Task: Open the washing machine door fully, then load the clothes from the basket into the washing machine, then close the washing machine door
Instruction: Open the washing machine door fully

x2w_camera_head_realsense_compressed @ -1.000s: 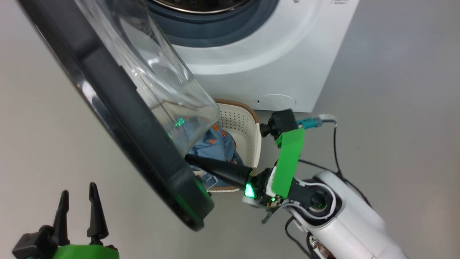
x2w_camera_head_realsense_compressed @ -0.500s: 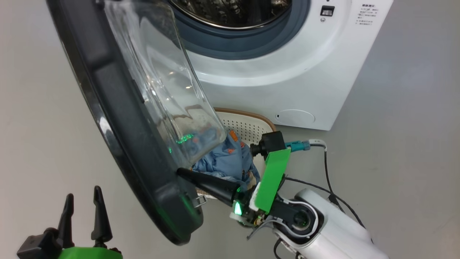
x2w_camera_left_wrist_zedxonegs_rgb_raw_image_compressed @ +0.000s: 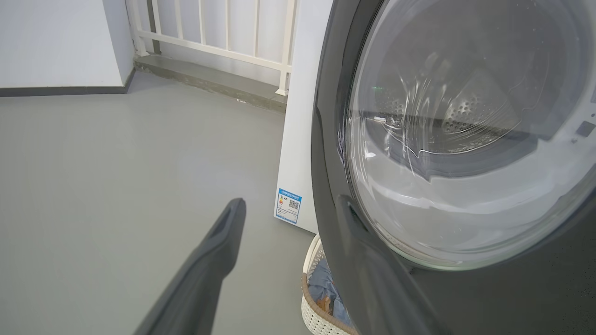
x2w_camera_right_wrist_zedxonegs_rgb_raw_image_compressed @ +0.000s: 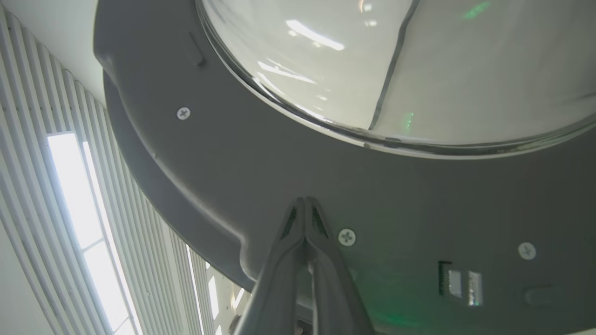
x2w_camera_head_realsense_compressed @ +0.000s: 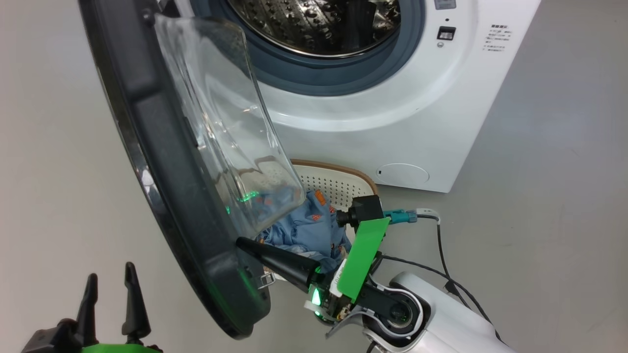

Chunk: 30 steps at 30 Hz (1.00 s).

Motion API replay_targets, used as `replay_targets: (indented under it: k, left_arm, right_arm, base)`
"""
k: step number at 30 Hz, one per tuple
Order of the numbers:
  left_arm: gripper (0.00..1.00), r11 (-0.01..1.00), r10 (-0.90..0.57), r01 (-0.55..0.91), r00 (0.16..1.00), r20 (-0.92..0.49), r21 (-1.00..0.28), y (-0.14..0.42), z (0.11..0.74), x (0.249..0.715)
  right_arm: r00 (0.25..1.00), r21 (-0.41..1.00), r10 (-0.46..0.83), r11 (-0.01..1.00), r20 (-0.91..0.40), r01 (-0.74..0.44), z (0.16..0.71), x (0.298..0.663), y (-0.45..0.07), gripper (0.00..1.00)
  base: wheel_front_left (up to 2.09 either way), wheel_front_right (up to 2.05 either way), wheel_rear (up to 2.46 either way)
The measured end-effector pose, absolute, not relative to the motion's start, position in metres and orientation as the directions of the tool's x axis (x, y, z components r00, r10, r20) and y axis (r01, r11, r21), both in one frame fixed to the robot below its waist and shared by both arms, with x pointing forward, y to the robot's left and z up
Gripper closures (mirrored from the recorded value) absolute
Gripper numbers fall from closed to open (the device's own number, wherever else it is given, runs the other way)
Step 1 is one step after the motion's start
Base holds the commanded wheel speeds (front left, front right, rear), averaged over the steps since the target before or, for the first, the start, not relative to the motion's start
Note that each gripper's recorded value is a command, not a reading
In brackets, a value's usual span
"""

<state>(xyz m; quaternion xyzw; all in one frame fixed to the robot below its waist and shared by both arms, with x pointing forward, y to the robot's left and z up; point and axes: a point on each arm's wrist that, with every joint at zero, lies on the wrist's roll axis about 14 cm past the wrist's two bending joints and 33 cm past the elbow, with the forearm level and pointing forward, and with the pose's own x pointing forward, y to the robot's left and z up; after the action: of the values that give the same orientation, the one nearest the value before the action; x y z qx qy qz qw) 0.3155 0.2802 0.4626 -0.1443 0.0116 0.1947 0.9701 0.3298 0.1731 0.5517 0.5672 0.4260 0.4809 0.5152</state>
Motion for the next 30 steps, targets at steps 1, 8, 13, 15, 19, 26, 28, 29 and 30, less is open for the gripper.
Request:
replay_targets:
  k: [1, 8, 13, 15, 19, 26, 28, 29, 30]
  left_arm:
    - [0.0, 0.883, 0.374, -0.381, 0.924, -0.077, -0.276, 0.28, 0.463, 0.316]
    - [0.0, 0.88, 0.38, -0.384, 0.922, -0.069, -0.279, 0.284, 0.464, 0.321]
    - [0.0, 0.881, 0.378, -0.378, 0.924, -0.058, -0.284, 0.285, 0.467, 0.326]
    - [0.0, 0.883, 0.373, -0.372, 0.926, -0.053, -0.287, 0.284, 0.469, 0.327]
    - [0.0, 0.888, 0.358, -0.362, 0.931, -0.066, -0.284, 0.279, 0.464, 0.325]
    - [0.0, 0.9, 0.33, -0.332, 0.942, -0.058, -0.282, 0.272, 0.465, 0.329]
    - [0.0, 0.902, 0.322, -0.324, 0.945, -0.054, -0.284, 0.271, 0.466, 0.331]
    - [0.0, 0.904, 0.318, -0.32, 0.947, -0.054, -0.285, 0.27, 0.466, 0.33]
    - [0.0, 0.904, 0.316, -0.319, 0.947, -0.057, -0.285, 0.269, 0.465, 0.329]
  right_arm:
    - [0.184, 0.994, 0.977, -0.106, 0.107, -0.015, 0.552, 0.331, 0.172, 1.0]
    - [0.305, 0.985, 0.947, -0.048, 0.098, -0.167, 0.557, 0.353, 0.157, 0.0]
    - [0.463, 0.928, 0.881, 0.09, 0.095, -0.362, 0.557, 0.375, 0.13, 0.0]
    - [0.538, 0.874, 0.837, 0.186, 0.098, -0.449, 0.552, 0.384, 0.111, 0.0]
    - [0.668, 0.74, 0.738, 0.397, 0.096, -0.544, 0.533, 0.399, 0.061, 0.0]
    - [0.83, 0.499, 0.543, 0.688, 0.127, -0.527, 0.534, 0.427, -0.032, 0.0]
    - [0.868, 0.46, 0.479, 0.746, 0.134, -0.482, 0.531, 0.424, -0.055, 0.0]
    - [0.881, 0.437, 0.454, 0.771, 0.132, -0.462, 0.529, 0.421, -0.065, 0.0]
    - [0.891, 0.41, 0.436, 0.794, 0.13, -0.448, 0.527, 0.417, -0.072, 0.0]
  base:
    - [0.0, 0.0, 0.0]
    - [0.0, 0.0, 0.0]
    - [0.0, 0.0, 0.0]
    - [0.0, 0.0, 0.0]
    - [0.0, 0.0, 0.0]
    - [0.0, 0.0, 0.0]
    - [0.0, 0.0, 0.0]
    - [0.0, 0.0, 0.0]
    - [0.0, 0.0, 0.0]
